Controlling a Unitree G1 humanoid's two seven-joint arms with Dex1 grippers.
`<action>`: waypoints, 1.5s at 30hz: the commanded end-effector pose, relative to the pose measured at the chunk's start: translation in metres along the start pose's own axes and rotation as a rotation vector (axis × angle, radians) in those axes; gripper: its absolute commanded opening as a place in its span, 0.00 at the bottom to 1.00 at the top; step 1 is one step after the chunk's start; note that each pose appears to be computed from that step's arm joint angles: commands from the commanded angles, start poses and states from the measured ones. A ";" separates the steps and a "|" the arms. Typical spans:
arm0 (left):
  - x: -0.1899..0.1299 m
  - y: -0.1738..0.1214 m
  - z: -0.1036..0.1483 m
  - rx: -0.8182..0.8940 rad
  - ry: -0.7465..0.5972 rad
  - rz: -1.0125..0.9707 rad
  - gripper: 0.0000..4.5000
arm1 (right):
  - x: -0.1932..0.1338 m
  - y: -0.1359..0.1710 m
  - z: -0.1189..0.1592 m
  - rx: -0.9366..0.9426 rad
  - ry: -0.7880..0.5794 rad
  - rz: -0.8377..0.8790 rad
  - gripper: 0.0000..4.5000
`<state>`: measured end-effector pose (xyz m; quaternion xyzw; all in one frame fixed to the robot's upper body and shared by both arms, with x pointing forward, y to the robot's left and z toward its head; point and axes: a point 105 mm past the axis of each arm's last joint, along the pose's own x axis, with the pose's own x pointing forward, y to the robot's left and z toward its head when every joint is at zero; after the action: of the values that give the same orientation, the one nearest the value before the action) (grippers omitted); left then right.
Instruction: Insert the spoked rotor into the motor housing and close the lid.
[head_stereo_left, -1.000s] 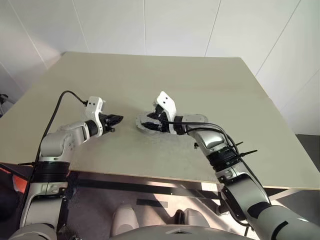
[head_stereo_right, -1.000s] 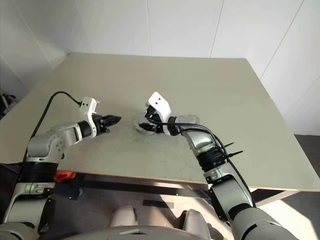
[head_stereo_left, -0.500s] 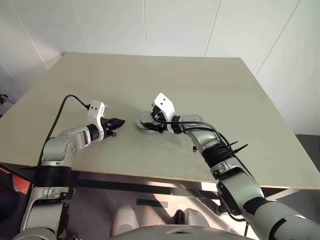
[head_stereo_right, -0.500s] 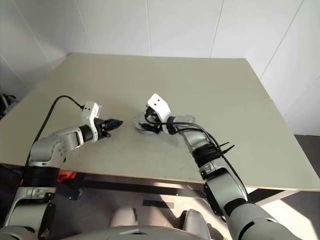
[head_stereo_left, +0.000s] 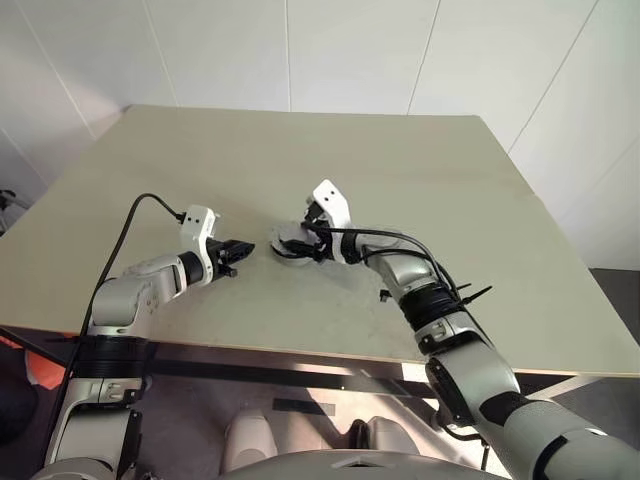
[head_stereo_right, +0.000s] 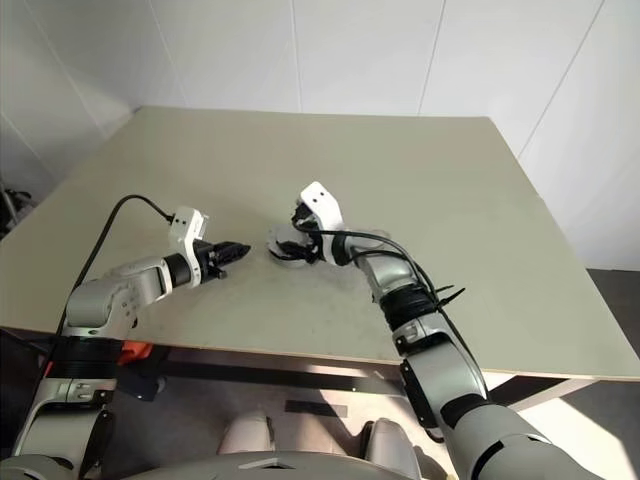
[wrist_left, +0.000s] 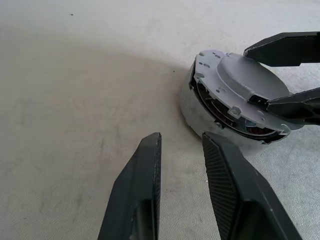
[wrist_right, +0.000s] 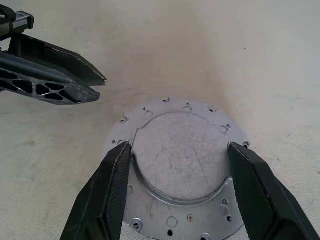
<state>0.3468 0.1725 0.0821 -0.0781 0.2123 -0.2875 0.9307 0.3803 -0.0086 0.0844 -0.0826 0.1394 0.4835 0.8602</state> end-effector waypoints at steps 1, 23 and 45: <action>-0.001 -0.002 0.012 0.040 -0.026 -0.005 0.31 | -0.002 0.006 0.015 -0.096 -0.033 0.032 0.90; -0.009 0.011 0.016 0.046 -0.036 0.043 0.31 | 0.005 -0.001 -0.004 -0.044 0.018 -0.039 0.94; -0.007 0.011 0.017 0.040 -0.040 0.045 0.31 | 0.007 -0.005 -0.011 -0.055 0.055 -0.066 0.70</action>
<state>0.3507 0.1861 0.0808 -0.0669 0.2174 -0.2658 0.9368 0.3835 -0.0063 0.0752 -0.1132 0.1391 0.4657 0.8666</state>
